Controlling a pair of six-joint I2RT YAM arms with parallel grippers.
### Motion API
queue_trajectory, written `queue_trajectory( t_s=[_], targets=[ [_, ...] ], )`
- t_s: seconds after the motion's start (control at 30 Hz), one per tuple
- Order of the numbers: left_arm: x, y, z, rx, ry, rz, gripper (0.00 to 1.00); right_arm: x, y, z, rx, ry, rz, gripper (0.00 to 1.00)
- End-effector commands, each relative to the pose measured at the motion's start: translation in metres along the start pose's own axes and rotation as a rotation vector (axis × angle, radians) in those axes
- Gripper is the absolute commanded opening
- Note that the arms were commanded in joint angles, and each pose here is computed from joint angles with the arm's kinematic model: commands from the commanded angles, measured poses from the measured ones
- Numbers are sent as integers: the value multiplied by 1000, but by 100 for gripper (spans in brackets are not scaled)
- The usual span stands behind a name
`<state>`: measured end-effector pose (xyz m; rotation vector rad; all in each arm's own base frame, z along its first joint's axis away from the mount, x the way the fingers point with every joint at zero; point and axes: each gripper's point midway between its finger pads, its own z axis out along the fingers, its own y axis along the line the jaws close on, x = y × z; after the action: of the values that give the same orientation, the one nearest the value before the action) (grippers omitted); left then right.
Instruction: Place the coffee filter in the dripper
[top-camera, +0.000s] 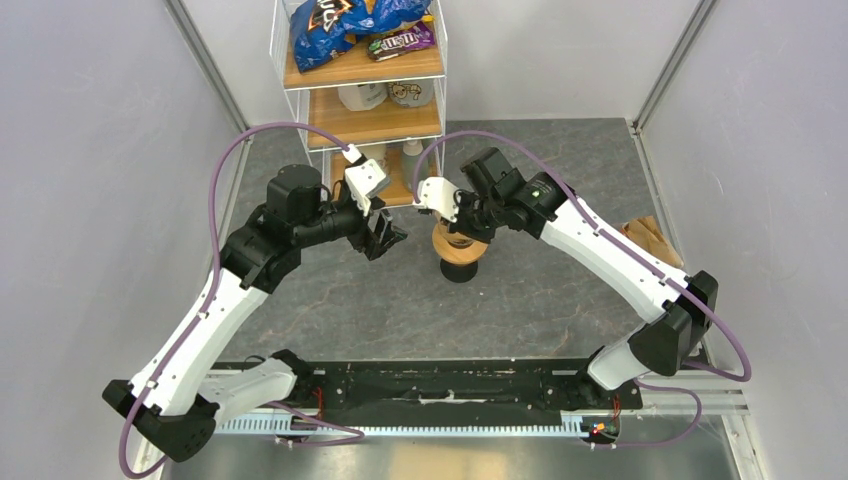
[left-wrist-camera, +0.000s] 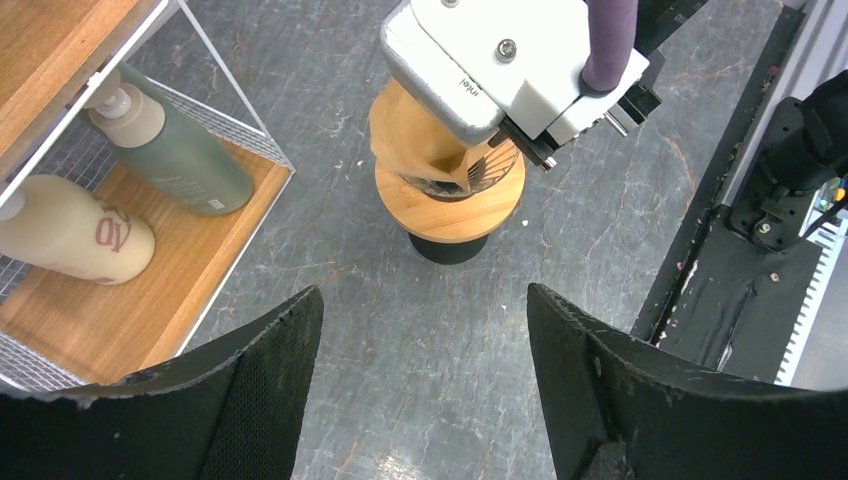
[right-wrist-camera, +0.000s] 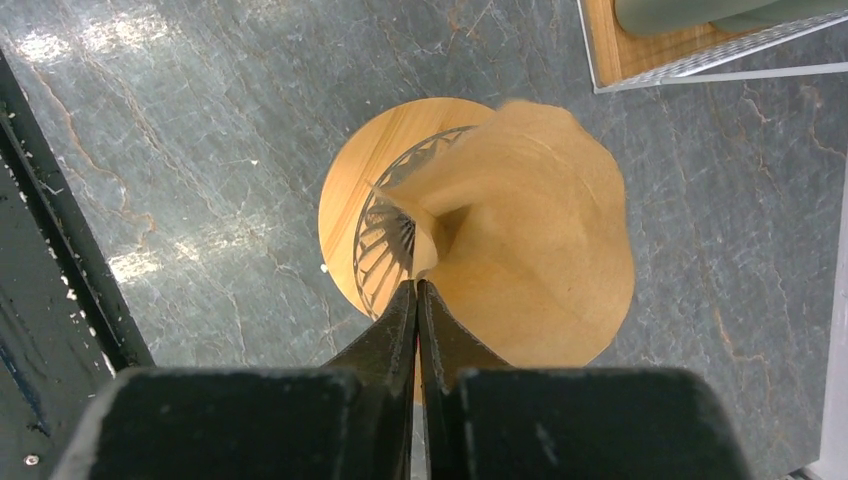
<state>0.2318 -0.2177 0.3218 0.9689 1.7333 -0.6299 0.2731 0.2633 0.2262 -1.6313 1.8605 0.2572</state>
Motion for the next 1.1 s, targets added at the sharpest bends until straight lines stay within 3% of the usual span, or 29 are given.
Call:
queue_trajectory(
  t_s=[0.0,0.2,0.3,0.5,0.63,0.77,0.87,1.07],
  targets=[
    [-12,3,-2,-18,-44,2,79,-5,7,-9,-20,-20,17,11],
    [-10,4,-3,-29,-38,-38,80,-12,5,-22,-10,-43,32,45],
    [-12,0,-2,-14,-40,-76,81,-24,0,-37,14,-91,47,51],
    [-35,-7,-1,68,-74,-264,82,-48,-23,-84,45,-233,162,76],
    [-50,-13,11,196,-55,-438,80,-48,-49,-116,19,-348,394,76],
    [-45,-14,39,274,28,-616,74,-28,-66,-112,13,-330,597,75],
    [-30,-15,61,326,73,-724,79,-7,-75,-101,-36,-295,769,74],
    [-7,0,89,323,142,-792,88,34,-77,-72,-146,-218,1009,71]
  ],
)
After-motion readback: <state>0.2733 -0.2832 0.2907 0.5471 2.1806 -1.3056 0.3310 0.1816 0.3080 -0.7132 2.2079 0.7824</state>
